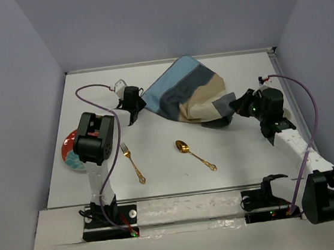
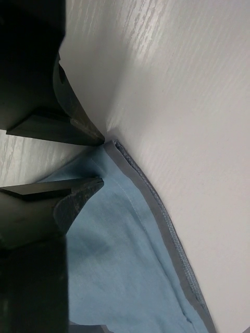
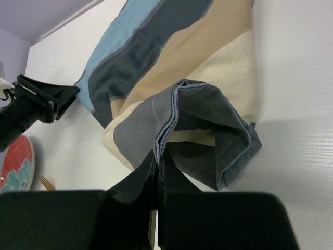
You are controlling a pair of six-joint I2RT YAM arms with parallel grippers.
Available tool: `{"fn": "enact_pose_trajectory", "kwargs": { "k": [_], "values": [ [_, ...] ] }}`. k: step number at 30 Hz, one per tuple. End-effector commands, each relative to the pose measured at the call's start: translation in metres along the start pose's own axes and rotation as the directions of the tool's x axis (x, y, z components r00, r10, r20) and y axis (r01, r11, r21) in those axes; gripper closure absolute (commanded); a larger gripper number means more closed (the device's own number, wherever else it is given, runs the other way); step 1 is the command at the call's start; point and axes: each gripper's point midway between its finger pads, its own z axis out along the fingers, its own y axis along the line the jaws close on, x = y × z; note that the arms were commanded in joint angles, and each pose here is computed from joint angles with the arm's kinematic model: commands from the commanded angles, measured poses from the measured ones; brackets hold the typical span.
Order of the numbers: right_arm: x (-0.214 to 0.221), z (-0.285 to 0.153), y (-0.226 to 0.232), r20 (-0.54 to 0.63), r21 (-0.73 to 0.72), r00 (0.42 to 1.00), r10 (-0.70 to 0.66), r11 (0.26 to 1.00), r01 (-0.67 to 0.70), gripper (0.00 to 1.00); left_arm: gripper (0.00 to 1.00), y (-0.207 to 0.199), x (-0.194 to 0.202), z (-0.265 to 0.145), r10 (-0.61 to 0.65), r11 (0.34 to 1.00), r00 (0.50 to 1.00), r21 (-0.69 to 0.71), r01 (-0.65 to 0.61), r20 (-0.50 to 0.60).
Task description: Set the dinner table for one person
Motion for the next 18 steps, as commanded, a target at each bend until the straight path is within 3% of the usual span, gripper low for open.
{"fn": "enact_pose_trajectory", "kwargs": {
  "k": [1, 5, 6, 10, 14, 18],
  "values": [
    [-0.013, -0.001, 0.010, 0.048, -0.042, 0.998, -0.027, 0.999, 0.029, 1.00, 0.58, -0.006, -0.013, 0.007, 0.016, 1.000, 0.999, -0.001, -0.016, 0.031],
    [-0.013, -0.001, 0.010, 0.050, -0.042, 0.998, -0.029, 0.999, 0.031, 1.00, 0.87, -0.013, -0.019, 0.006, 0.024, 1.000, 0.999, 0.016, -0.024, 0.039],
    [-0.013, -0.001, 0.010, 0.050, -0.042, 0.998, -0.029, 0.999, 0.031, 1.00, 1.00, -0.016, -0.025, 0.003, 0.023, 0.999, 0.999, 0.026, -0.025, 0.049],
    [-0.014, 0.002, 0.010, 0.043, -0.045, 0.999, -0.032, 0.998, 0.034, 1.00, 1.00, -0.037, -0.058, -0.031, 0.038, 0.993, 0.993, 0.109, -0.051, 0.113],
    [-0.032, -0.004, 0.022, 0.077, -0.056, 0.996, -0.040, 0.997, 0.044, 1.00, 1.00, -0.073, -0.125, -0.116, -0.069, 0.960, 0.960, 0.280, -0.009, 0.270],
    [-0.089, -0.023, 0.048, 0.182, -0.027, 0.979, -0.092, 0.995, 0.098, 1.00, 1.00, -0.088, -0.167, -0.182, -0.131, 0.926, 0.926, 0.376, -0.013, 0.355]
  ]
}}
